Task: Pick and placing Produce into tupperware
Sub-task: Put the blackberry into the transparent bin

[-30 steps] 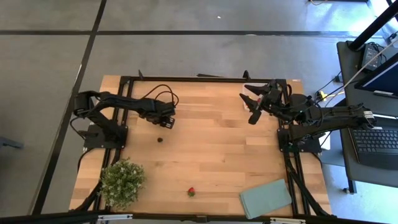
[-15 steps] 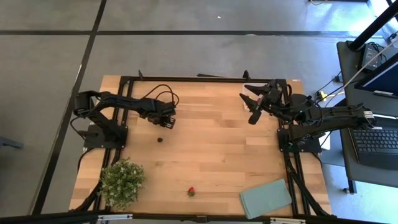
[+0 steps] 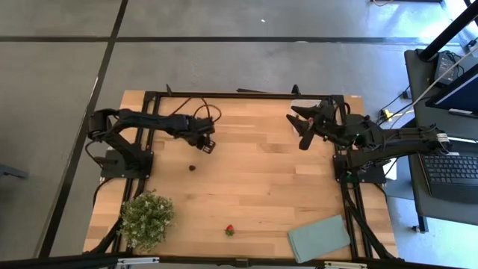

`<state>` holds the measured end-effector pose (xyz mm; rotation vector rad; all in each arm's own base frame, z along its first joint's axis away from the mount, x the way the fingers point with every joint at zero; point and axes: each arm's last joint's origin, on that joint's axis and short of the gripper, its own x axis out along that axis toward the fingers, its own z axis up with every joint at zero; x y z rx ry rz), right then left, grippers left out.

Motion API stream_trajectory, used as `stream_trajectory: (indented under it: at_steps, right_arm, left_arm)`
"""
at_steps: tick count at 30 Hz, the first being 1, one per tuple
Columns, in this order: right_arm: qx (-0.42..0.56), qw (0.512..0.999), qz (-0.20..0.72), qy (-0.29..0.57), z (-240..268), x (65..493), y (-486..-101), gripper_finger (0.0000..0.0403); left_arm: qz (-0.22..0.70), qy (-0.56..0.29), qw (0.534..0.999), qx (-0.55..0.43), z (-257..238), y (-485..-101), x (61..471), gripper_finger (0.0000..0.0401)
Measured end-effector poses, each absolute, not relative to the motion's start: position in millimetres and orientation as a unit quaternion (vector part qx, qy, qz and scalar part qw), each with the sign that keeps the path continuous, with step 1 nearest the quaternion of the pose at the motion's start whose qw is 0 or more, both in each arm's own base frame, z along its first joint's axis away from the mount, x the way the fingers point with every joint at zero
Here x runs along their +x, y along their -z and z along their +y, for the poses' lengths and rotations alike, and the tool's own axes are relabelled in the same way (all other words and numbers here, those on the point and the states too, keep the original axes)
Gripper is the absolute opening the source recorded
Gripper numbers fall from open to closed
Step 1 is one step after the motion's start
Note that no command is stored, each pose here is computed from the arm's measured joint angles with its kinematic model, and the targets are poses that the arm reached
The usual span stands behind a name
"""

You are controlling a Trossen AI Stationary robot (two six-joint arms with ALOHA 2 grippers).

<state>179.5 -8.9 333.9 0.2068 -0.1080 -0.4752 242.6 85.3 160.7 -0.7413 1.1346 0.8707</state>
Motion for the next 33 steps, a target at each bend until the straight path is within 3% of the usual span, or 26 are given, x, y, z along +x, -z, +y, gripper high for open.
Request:
stream_trajectory:
  at_steps: [7, 12, 15, 20, 26, 33]
  right_arm:
    - [0.300, 0.922, -0.085, 0.229, -14, 180, -330, 0.0201]
    - [0.347, 0.911, -0.080, 0.206, -20, 186, -326, 0.0201]
    - [0.386, 0.898, -0.078, 0.197, -24, 196, -321, 0.0201]
    - [0.444, 0.883, -0.079, 0.131, -32, 217, -316, 0.0201]
    - [0.483, 0.869, -0.098, 0.045, -37, 249, -306, 0.0201]
    - [0.516, 0.851, -0.097, 0.026, -41, 272, -288, 0.0201]
  left_arm:
    - [0.428, -0.311, 0.808, -0.258, 89, -240, 266, 0.0083]
    - [0.321, -0.227, 0.905, -0.164, 80, -309, 275, 0.0083]
    - [0.260, -0.182, 0.938, -0.141, 71, -337, 274, 0.0084]
    - [0.199, -0.118, 0.963, -0.138, 60, -356, 272, 0.0083]
    - [0.188, -0.095, 0.970, -0.118, 51, -357, 280, 0.0084]
    - [0.182, -0.074, 0.978, -0.069, 42, -358, 282, 0.0082]
